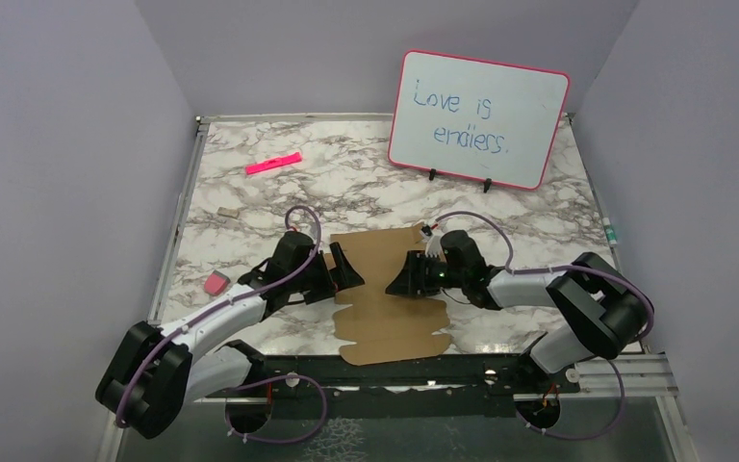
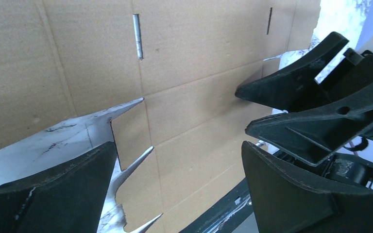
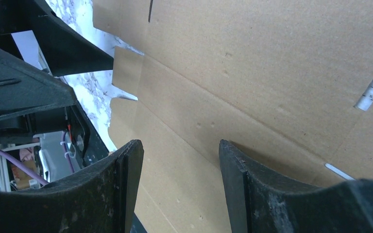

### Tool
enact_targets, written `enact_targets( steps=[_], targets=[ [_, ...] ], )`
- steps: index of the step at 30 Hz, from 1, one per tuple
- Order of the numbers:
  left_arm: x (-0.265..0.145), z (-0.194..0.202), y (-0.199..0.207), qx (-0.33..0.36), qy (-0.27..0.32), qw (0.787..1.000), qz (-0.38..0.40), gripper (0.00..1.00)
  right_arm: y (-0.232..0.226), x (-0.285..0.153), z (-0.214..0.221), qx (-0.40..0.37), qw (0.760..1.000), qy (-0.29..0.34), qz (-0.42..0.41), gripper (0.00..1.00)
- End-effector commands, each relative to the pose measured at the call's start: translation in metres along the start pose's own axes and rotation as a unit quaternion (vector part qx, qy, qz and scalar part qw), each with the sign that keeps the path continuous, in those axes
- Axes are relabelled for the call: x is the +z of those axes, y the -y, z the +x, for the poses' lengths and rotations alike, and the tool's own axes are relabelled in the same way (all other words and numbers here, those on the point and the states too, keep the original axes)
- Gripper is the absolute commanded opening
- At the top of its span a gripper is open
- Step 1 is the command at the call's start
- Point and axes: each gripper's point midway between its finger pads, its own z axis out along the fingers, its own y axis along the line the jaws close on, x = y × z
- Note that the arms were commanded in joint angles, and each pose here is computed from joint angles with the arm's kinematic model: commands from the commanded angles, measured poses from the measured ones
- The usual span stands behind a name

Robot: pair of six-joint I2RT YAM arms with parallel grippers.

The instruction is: Fold the paper box

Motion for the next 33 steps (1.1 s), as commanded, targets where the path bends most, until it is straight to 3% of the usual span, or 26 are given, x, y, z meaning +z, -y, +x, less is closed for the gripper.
enact_targets(
  steps=[1, 15, 25, 33],
  targets=[
    [-0.009, -0.006, 0.035, 0.003, 0.005, 0.998, 0.064, 0.99, 0.011, 0.007, 0.005, 0.006, 1.0, -0.002, 0.029, 0.64],
    [-0.003, -0.003, 0.07, 0.023, -0.001, 0.996, 0.09, 0.99, 0.013, 0.013, 0.006, 0.006, 0.999, -0.003, 0.036, 0.64],
    [0.019, 0.016, 0.053, 0.034, -0.021, 0.998, 0.054, 0.99, 0.015, 0.012, 0.005, 0.002, 0.999, 0.002, 0.045, 0.64],
    [0.004, -0.007, 0.063, 0.085, 0.017, 0.996, 0.034, 0.99, -0.009, -0.006, -0.024, -0.031, 0.998, 0.029, 0.045, 0.67]
  ],
)
